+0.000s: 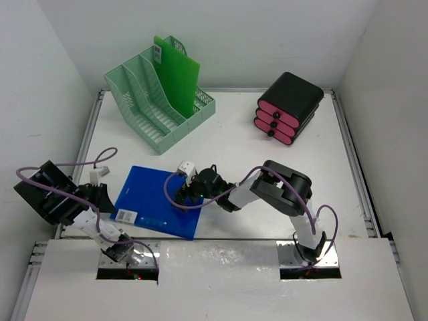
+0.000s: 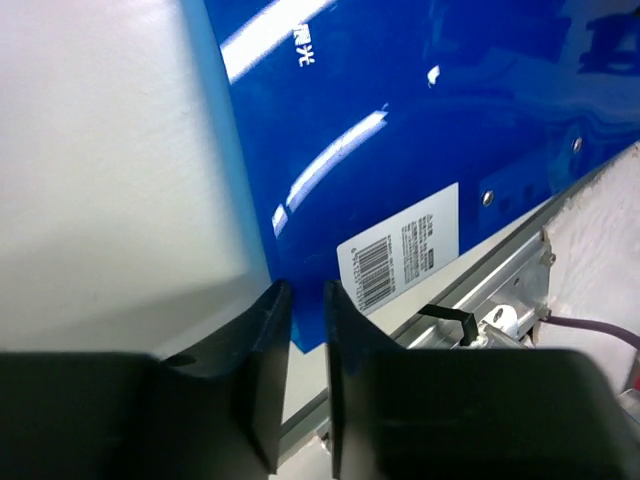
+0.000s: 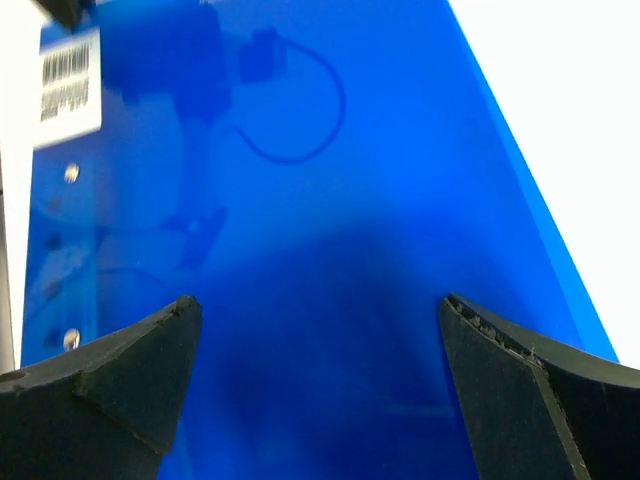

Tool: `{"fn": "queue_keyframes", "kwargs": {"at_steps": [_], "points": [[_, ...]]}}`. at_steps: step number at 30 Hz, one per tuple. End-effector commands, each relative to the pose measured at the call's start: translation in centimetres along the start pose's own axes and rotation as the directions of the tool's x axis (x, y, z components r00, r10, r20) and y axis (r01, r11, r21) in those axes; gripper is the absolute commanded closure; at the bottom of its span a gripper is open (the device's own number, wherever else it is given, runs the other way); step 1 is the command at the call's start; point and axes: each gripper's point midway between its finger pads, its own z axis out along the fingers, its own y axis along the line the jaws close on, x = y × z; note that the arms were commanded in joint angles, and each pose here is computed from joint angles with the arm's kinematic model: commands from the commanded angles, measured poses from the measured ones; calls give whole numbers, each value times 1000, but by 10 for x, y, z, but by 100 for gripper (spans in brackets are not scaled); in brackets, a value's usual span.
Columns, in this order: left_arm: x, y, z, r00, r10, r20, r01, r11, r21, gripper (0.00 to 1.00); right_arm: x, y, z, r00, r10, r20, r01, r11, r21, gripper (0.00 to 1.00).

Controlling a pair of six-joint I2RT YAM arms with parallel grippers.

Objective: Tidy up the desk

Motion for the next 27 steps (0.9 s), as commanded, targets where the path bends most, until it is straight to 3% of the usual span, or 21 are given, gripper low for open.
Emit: {"fn": "queue_keyframes", "kwargs": {"at_steps": [1,6,9,10,15,19,27], "points": [[15,-14,13,999,-27,-35,30,996,86,86,37,-11,-7,994,91,-54,-88,994,70,1],[26,-14,26,993,-91,-74,100,986,133,89,35,-11,-11,994,107,-11,-106,992,75,1],[18,-14,23,995,-87,-47,93,985,143,91,34,-10,-12,993,116,12,-116,991,71,1],[14,-12,22,996,-83,-31,87,988,131,100,35,-10,-11,993,116,10,-116,991,67,1],[-6,-9,18,996,-76,37,70,989,127,100,35,-9,-17,994,106,25,-108,992,61,1],[-30,-11,3,995,8,102,-16,997,80,100,23,-3,-27,1000,-4,-4,4,1000,22,1],[-55,-28,-6,977,201,77,-199,979,-34,100,-14,-16,-30,973,-192,-126,186,981,-54,1]]}}
